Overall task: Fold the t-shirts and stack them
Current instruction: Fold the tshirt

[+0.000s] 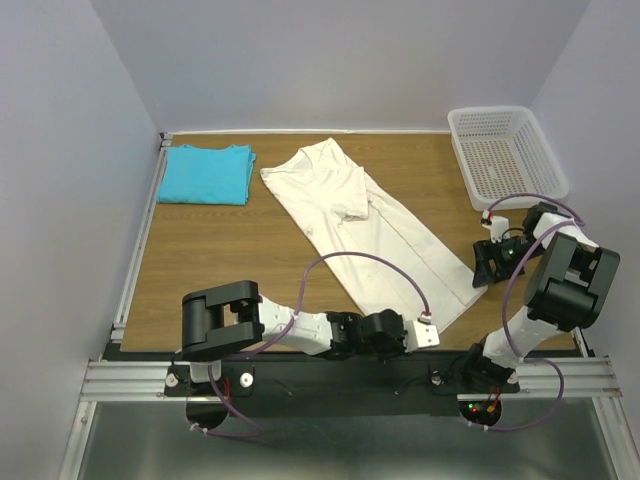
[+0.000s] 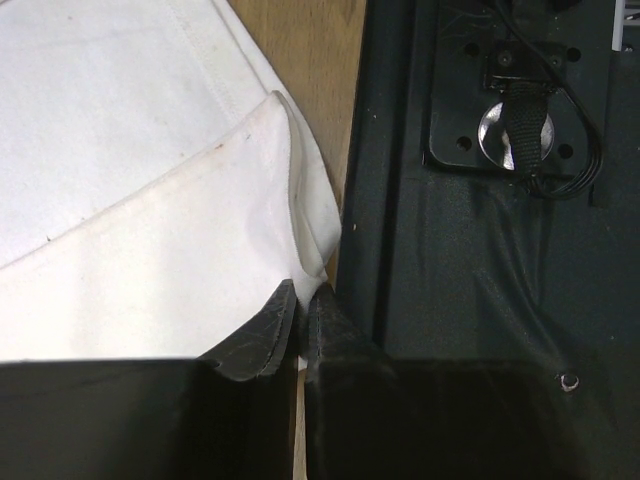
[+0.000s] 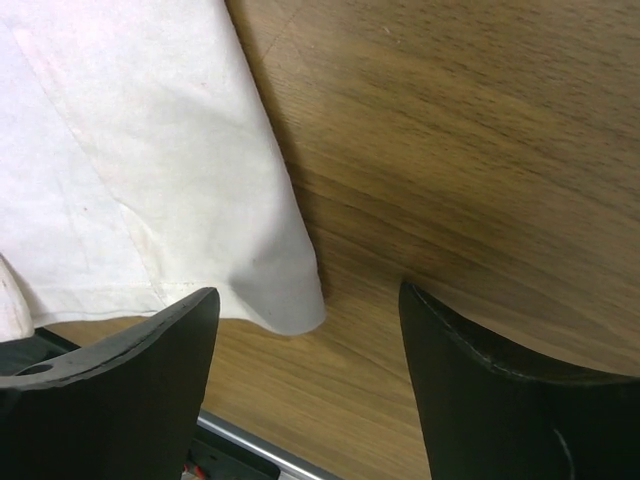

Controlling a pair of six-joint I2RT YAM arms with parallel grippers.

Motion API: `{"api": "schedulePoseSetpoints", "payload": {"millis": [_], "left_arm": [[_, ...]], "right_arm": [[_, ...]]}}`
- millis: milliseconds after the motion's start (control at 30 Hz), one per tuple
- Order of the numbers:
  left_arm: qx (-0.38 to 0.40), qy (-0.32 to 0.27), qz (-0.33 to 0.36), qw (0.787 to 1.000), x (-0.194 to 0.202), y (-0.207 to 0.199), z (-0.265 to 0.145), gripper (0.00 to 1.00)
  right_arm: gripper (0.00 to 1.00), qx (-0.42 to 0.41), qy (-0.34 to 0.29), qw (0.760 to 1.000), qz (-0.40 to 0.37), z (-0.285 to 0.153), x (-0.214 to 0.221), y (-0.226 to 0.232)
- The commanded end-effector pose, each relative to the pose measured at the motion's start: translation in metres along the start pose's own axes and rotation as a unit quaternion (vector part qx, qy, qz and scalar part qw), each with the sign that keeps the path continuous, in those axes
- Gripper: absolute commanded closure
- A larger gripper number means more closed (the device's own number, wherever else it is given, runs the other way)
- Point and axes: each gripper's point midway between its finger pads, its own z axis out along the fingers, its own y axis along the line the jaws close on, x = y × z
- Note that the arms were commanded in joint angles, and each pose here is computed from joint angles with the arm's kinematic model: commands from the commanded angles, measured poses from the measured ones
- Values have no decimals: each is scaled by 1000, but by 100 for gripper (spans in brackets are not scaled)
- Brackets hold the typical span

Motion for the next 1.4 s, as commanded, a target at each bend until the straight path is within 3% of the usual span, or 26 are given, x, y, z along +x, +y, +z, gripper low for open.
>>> {"api": "schedulePoseSetpoints", "payload": {"millis": [0,400,500,600,667,900,1367], "left_arm": [[8,-48,-9,999,-36,0,-4,100],[7,-47,-42,998,-36,1,-2,100],[7,-49,-51,997,-38,2,-3,100],[9,-53,-65,996,-41,5,-6,100],[7,-59,-74,995,-45,9,-10,100],[19,-99,-108,989,-64,22,-39,100],[41,-160,-177,970,-84,74,-74,100]], "right_arm": [[30,-40,5,999,25,12,8,11],[58,-80,12,997,18,11,21,34],[71,-89,11,996,17,11,21,37],[95,-91,-11,996,9,3,10,40],[99,-86,-33,996,3,-9,-3,41],[99,-108,-97,989,-10,-58,-43,61],[99,-187,-136,973,-15,-78,-101,85]]}}
